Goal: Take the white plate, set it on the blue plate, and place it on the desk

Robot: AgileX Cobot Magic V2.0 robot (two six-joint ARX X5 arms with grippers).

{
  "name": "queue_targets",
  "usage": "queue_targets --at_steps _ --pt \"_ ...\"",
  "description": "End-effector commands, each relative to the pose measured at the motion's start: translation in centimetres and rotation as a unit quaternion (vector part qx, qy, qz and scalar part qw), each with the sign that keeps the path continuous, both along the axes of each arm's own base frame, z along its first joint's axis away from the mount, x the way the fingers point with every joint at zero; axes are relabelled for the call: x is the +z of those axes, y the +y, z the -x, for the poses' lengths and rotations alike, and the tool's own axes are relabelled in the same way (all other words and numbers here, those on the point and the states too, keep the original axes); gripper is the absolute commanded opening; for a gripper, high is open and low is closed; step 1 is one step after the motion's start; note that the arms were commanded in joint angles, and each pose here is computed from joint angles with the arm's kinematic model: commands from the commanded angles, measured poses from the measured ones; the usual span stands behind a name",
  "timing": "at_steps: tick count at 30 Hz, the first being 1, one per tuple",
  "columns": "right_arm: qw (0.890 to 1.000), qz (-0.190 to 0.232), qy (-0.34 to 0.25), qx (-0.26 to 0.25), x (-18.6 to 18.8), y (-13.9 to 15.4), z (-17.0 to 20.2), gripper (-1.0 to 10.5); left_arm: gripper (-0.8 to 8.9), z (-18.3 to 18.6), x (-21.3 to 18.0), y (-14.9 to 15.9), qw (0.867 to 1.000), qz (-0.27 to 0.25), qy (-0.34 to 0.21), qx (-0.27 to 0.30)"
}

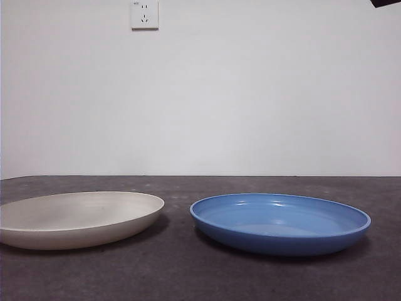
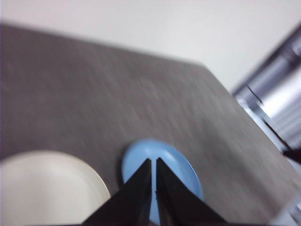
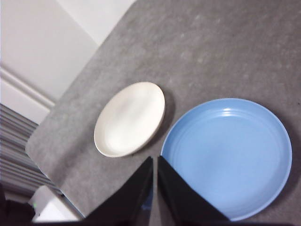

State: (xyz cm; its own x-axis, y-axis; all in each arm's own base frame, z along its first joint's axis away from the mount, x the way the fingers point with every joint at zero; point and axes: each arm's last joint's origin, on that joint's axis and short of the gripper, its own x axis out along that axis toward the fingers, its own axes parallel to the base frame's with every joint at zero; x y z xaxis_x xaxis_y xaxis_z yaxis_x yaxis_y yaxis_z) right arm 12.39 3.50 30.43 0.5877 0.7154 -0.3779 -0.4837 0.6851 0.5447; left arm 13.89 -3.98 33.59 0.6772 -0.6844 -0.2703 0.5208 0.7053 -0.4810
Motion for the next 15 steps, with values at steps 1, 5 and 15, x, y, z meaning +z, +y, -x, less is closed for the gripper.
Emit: queue_targets --at_steps 1,5,15 --pt "1.000 0.013 -0.021 0.013 0.76 0.06 0.00 0.1 0.17 -0.40 0.32 -0.41 0.999 -0.007 0.010 -0.043" --pt "0.999 0.021 -0.036 0.018 1.03 0.05 0.07 0.1 0.21 -0.72 -0.29 -0.70 0.997 -0.019 0.032 -0.063" --pt "0.999 0.026 -0.040 0.017 1.04 0.03 0.04 5.7 6.29 -0.70 -0.40 -0.71 0.997 -0.031 0.025 -0.069"
